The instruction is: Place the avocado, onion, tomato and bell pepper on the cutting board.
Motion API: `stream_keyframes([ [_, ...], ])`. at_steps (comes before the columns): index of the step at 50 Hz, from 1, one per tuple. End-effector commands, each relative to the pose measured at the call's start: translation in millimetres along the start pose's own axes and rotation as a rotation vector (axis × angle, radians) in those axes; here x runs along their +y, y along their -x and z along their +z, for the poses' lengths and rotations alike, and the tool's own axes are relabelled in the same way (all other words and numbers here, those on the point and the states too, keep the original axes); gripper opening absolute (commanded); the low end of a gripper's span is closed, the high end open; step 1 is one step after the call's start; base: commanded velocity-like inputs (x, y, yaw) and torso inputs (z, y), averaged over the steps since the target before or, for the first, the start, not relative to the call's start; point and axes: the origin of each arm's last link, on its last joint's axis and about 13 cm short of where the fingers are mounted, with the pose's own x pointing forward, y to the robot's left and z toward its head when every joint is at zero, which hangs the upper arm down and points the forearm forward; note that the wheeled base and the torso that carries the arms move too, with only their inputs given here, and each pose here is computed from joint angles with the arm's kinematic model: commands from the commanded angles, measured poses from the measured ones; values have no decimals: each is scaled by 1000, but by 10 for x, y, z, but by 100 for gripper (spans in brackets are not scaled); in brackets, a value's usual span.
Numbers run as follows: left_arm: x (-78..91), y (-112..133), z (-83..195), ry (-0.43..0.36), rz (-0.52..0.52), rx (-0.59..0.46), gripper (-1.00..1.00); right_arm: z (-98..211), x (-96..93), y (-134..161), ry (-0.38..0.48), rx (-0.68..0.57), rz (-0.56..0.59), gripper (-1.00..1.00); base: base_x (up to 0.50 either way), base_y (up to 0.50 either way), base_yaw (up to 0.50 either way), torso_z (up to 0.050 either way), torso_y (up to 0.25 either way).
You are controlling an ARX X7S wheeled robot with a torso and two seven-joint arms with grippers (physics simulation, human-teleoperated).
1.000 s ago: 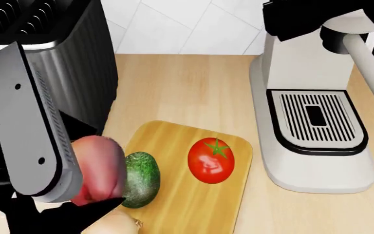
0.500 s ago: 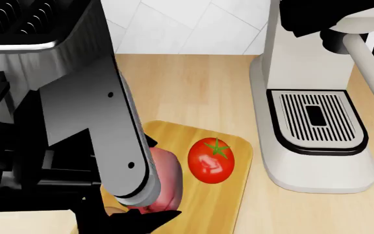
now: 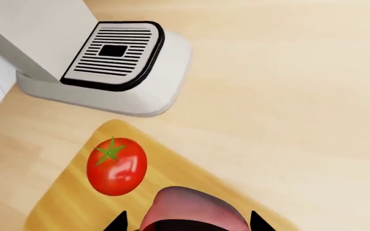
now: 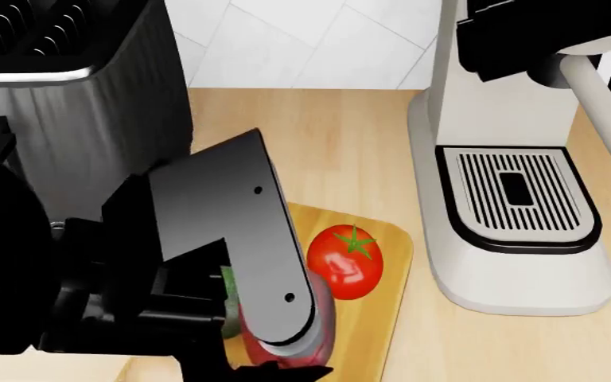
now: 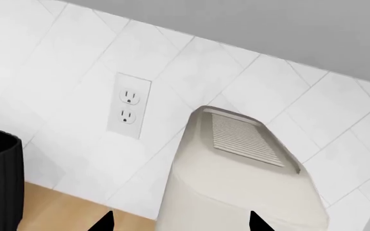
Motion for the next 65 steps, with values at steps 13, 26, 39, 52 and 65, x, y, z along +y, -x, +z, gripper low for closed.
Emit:
stream_keyframes([
  [13,62,-216,-68,-4,9,16,-100,-118,7,14,-10,20,0,100,0,0,0,0,1],
  [26,63,-245,-56,-10,6,24,-100,-150,7,23,-17,22,-2,100,0,0,0,0,0],
  [39,16,-80,28,-27,12,15,100,-133,7,19,-17,19,-1,100,0,0,0,0,0],
  [52,19,218,30,-33,58,-1,100,-40,-2,42,-8,5,-3,100,0,0,0,0,0],
  [65,34,467,-15,19,103,-54,100,1,7,88,-3,-3,-5,100,0,0,0,0,0],
])
